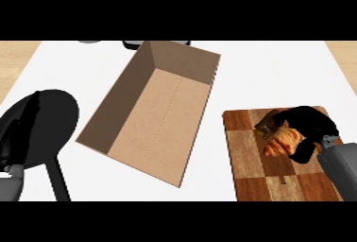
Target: Pick the croissant from the cutting board and place it in the cardboard box
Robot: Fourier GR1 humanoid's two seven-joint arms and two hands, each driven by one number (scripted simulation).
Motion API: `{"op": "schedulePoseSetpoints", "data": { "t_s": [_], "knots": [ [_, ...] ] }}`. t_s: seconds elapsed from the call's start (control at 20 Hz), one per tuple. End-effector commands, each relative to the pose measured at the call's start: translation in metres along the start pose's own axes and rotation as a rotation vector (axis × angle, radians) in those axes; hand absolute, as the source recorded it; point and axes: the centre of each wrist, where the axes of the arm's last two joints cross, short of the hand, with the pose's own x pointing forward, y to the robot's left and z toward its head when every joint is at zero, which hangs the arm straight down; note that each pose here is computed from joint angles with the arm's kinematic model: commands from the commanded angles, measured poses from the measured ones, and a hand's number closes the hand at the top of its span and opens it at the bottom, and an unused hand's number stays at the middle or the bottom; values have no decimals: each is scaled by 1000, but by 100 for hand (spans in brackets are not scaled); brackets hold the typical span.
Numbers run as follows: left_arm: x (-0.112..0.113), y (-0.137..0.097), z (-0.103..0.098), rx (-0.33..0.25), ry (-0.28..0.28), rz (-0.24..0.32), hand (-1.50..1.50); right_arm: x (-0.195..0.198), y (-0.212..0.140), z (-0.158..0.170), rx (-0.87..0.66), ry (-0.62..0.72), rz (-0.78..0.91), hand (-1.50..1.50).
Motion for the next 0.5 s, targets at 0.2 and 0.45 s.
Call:
{"op": "schedulePoseSetpoints", "data": {
  "t_s": [0.2,0.45],
  "knots": [
    [-7,-12,12,-24,-15,-1,0,13,-25,-34,-287,-342,-97,150],
    [0,6,0,10,-5,4,0,2,-68,-31,-482,-329,-59,150]
  ]
}}
